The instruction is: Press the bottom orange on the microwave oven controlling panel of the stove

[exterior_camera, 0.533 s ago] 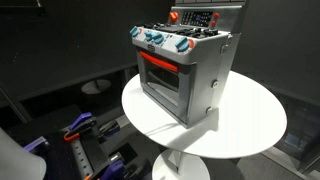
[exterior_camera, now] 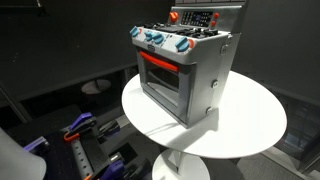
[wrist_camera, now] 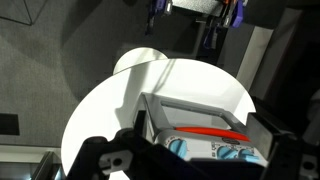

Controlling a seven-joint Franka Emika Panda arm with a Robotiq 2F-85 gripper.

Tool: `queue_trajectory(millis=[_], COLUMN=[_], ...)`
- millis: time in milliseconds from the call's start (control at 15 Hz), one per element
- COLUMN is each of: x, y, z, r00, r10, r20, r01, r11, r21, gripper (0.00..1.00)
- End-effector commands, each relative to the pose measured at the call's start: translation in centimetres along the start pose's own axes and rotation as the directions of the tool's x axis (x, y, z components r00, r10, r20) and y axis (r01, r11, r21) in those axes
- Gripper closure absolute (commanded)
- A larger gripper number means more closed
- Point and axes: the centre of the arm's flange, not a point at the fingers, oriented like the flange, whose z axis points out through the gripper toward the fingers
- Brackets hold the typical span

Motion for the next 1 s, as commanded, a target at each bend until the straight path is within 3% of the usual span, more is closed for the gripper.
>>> queue_trajectory(millis=[0, 400, 933], x=[0.9, 3.2, 8.1], y=[0.0, -0.8, -2.6], z=[-0.1, -0.2, 0.4], r00=[1.0, 0.999, 0.986], r10=[0.016, 0.025, 0.064], r20=[-0.008, -0.039, -0.152], r01=[-0.016, -0.026, -0.073], r11=[1.0, 0.999, 0.996], r21=[-0.006, -0.022, -0.05], gripper=[0.0, 0.0, 0.0])
